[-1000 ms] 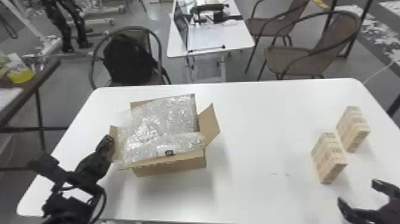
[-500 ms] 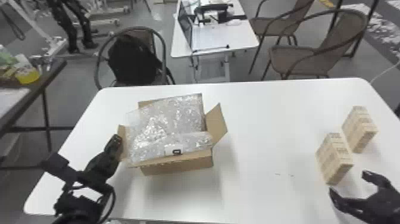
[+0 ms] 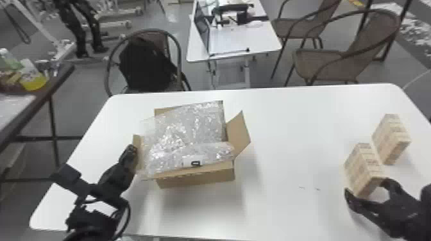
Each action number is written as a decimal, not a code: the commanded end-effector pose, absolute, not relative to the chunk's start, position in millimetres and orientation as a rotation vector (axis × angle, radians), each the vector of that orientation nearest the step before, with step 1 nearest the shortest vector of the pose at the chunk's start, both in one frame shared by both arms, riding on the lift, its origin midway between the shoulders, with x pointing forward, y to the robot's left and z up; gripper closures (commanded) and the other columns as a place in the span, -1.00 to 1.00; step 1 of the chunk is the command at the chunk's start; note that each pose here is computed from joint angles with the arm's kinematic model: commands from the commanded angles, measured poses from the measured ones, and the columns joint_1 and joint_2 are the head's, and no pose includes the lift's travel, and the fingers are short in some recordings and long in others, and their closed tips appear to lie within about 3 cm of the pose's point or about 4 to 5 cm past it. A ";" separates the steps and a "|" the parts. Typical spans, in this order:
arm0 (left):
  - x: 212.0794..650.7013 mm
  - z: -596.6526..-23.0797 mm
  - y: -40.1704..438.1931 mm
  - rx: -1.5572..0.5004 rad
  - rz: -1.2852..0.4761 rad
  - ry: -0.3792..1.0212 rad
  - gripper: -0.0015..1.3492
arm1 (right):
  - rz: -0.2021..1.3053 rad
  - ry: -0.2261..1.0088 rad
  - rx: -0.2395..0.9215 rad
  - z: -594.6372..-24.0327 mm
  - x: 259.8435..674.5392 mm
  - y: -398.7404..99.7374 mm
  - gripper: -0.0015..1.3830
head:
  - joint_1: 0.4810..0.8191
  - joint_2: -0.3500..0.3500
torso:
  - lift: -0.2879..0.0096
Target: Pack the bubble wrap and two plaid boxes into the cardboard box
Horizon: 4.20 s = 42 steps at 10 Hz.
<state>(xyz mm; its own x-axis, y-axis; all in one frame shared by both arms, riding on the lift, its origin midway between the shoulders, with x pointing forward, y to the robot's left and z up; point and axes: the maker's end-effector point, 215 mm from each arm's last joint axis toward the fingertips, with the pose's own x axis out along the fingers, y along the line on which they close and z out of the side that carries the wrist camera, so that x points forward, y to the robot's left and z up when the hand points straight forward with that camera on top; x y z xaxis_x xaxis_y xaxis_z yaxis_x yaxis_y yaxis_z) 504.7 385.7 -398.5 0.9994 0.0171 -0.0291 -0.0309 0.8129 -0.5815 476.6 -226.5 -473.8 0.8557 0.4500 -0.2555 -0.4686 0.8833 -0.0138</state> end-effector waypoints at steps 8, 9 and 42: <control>505.4 -397.3 381.7 -0.637 0.020 0.012 0.81 | 0.452 0.174 -0.027 -434.8 488.3 -212.0 0.51 | 0.27 0.50 | 0.21; 506.2 -398.1 378.2 -0.640 0.015 0.015 0.81 | 0.488 0.098 0.003 -389.9 497.2 -188.9 0.51 | 0.27 0.51 | 0.21; 515.7 -404.5 374.1 -0.733 0.022 -0.020 0.81 | 0.118 0.113 0.032 -446.9 488.6 -340.7 -0.83 | 0.27 0.15 | 0.21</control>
<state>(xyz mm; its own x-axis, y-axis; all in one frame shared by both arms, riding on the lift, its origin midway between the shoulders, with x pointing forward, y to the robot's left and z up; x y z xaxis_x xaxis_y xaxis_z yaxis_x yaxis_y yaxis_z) 515.8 376.5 -402.9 0.9995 0.0292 0.0123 -0.0136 0.7458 -0.6661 483.5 -338.0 -446.1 0.9863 0.1215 -0.1114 -0.1175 0.9922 0.0415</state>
